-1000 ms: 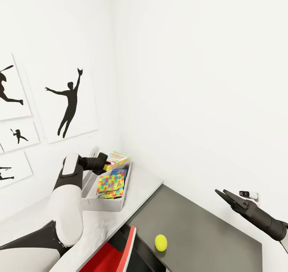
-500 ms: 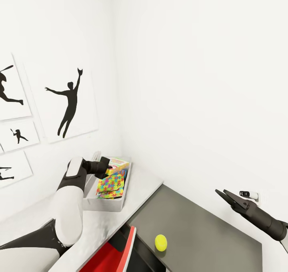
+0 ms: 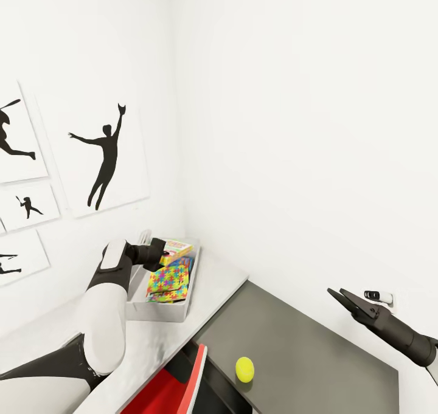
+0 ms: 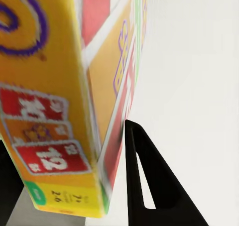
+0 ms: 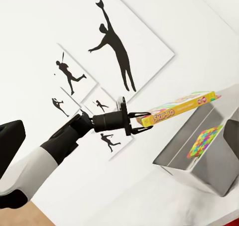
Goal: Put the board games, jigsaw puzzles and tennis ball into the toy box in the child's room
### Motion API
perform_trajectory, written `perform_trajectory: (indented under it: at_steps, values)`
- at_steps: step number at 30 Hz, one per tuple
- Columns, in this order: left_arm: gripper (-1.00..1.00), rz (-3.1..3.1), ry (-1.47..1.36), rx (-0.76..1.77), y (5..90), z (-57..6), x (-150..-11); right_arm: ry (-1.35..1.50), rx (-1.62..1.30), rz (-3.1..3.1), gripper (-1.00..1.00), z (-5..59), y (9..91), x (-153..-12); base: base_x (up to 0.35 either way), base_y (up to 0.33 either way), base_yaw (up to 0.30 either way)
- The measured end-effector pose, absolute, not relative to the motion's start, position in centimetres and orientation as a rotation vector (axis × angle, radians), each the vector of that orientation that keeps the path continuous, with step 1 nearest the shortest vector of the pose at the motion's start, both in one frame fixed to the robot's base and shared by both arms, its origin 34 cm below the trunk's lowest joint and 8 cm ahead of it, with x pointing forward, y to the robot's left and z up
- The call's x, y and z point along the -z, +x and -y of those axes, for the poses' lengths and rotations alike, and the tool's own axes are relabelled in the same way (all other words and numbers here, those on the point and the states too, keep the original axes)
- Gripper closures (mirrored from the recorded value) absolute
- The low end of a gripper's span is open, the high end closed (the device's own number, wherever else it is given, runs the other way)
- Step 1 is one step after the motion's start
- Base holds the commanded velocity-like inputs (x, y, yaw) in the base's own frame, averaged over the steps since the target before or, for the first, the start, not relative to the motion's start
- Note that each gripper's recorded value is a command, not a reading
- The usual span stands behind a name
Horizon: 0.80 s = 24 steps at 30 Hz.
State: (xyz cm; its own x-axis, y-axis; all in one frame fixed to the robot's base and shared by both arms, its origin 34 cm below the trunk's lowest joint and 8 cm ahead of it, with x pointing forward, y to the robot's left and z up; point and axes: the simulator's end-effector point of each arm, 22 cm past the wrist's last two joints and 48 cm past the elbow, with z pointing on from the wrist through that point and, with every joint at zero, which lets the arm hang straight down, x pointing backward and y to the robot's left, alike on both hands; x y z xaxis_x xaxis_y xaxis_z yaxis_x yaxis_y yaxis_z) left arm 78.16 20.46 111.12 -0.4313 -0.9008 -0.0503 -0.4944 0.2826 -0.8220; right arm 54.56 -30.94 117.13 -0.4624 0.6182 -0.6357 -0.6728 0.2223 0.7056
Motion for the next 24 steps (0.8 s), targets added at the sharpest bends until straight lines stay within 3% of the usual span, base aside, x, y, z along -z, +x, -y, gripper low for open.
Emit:
perform_trajectory:
  at_steps: [15,16,24]
  values:
    - [1.0,-1.974,-1.306,1.023,78.68,-21.24,-111.26,-0.056,-1.496,-1.405,-1.0,30.94,54.56,-117.14,0.0,0.0,0.0]
    - [-1.0,-1.968,-1.309,1.025,78.73,-21.26,-111.29,-0.056,-1.496,-1.405,-1.0,30.94,54.56,-117.14,0.0,0.0,0.0]
    - [-1.0,-1.954,-1.312,1.035,78.88,-21.26,-111.45,-0.056,-1.497,-1.404,-1.0,30.95,54.55,-117.15,0.0,0.0,0.0]
